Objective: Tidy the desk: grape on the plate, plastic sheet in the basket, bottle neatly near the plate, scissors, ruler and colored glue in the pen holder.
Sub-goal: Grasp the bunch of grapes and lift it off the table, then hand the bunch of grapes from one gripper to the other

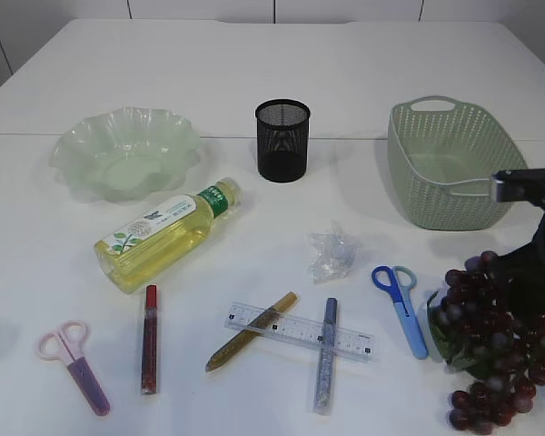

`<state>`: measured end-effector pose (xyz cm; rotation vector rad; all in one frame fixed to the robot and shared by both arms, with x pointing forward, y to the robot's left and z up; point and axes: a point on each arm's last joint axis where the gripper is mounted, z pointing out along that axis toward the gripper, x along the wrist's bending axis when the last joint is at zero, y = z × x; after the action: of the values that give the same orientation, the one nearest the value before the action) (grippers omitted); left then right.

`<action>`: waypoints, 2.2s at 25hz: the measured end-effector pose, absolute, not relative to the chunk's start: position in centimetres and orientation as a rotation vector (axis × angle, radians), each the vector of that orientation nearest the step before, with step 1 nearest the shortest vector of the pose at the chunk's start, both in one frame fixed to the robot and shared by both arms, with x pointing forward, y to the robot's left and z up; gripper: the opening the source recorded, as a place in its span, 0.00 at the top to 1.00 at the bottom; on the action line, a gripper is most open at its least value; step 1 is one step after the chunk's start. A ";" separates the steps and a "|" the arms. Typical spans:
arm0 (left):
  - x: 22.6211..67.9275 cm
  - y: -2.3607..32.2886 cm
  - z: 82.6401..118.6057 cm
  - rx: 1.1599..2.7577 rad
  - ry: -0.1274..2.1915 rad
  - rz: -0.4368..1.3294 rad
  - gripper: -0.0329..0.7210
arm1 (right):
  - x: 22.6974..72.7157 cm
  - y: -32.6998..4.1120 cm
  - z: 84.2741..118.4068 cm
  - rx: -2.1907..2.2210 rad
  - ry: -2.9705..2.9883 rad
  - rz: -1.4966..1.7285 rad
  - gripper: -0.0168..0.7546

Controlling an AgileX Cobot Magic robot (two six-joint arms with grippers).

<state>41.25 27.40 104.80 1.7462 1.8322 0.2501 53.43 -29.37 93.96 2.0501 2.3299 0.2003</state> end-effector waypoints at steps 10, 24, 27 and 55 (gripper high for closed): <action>41.2 27.4 104.8 1.748 1.831 0.251 0.33 | 49.9 -28.8 102.9 1.918 2.192 0.507 0.72; 41.2 27.4 104.8 1.748 1.831 0.251 0.34 | 45.3 -24.4 110.1 1.758 2.267 1.206 0.72; 41.2 27.4 104.8 1.748 1.831 0.251 0.34 | 45.2 -22.8 111.8 1.631 2.319 1.273 0.72; 44.1 27.4 106.8 1.569 1.470 0.730 0.37 | 44.8 -18.4 116.5 1.335 2.389 1.483 0.73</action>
<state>44.11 27.40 106.79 1.5686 1.4703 0.7304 44.77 -18.38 116.45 1.3348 2.3891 1.4830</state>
